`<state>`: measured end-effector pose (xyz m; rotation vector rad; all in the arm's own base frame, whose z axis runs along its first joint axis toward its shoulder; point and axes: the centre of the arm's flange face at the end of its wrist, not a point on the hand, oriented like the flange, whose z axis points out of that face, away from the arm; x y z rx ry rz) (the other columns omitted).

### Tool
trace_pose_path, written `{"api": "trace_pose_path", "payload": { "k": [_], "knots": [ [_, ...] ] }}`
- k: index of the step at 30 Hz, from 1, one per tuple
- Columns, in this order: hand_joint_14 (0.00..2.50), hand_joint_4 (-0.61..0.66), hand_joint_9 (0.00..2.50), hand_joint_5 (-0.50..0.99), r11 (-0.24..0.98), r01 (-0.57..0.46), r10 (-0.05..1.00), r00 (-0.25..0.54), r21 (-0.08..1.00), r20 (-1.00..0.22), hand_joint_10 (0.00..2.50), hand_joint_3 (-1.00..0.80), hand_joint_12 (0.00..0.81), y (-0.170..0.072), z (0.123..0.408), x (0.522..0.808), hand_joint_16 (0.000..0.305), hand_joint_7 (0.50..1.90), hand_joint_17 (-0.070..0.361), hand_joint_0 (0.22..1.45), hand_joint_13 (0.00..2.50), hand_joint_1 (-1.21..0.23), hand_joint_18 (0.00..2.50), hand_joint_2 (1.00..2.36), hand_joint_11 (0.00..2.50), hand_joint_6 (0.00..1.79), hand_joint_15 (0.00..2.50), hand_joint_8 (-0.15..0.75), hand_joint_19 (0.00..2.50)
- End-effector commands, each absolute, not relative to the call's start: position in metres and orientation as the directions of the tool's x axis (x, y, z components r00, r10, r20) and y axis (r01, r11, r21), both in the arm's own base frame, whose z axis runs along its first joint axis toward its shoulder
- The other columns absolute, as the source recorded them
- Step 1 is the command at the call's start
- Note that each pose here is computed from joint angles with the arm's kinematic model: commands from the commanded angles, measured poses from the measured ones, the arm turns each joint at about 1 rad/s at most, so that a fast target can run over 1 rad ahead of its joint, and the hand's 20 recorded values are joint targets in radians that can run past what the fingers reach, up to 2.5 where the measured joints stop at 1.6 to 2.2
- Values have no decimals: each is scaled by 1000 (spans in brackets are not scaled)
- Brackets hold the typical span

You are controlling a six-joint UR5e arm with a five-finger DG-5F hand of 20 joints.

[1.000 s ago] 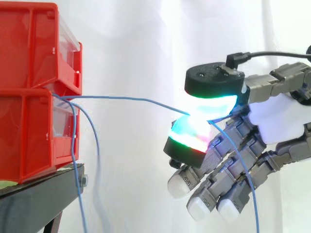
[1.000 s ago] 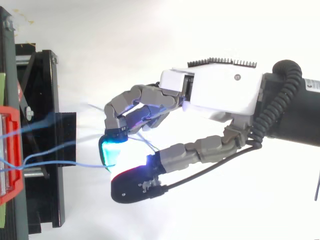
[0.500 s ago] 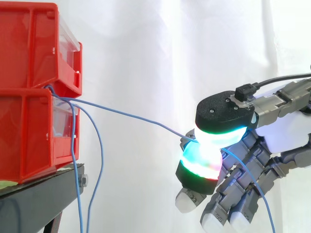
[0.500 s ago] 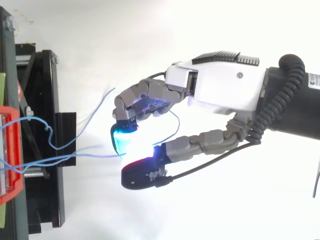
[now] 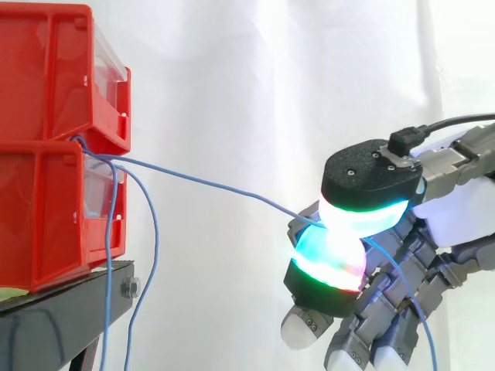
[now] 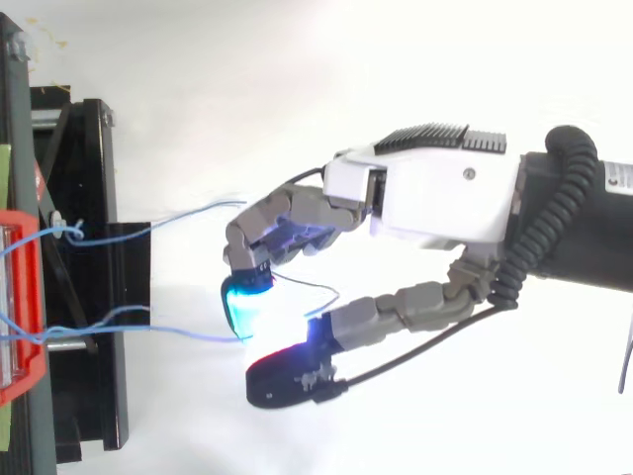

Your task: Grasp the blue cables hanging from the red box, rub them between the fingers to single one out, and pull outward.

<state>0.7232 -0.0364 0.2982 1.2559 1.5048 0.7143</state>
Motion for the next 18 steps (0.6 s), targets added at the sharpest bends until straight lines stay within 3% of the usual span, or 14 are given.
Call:
{"api": "trace_pose_path", "payload": {
  "k": [1,5,7,11,18],
  "knots": [
    [11,-121,543,-106,282,335,956,-23,899,-292,3,12,442,-30,297,724,60,1232,136,586,565,-796,610,1017,90,852,371,218,452],
    [11,-122,547,-106,264,318,963,-144,911,-229,2,12,441,-19,278,718,60,1228,135,586,566,-796,611,1017,91,853,373,218,452],
    [11,-118,548,-106,221,254,966,-189,942,-176,3,12,441,-12,267,722,60,1225,136,586,567,-796,612,1017,96,854,381,220,457],
    [13,-118,553,-106,155,174,975,-185,973,-122,3,12,444,-13,257,727,61,1223,136,586,575,-797,618,1017,97,854,377,220,455],
    [11,-116,565,-107,118,170,980,-176,978,-87,3,12,445,-17,255,728,61,1232,137,586,582,-796,633,1018,101,854,381,221,473]
  ]
}}
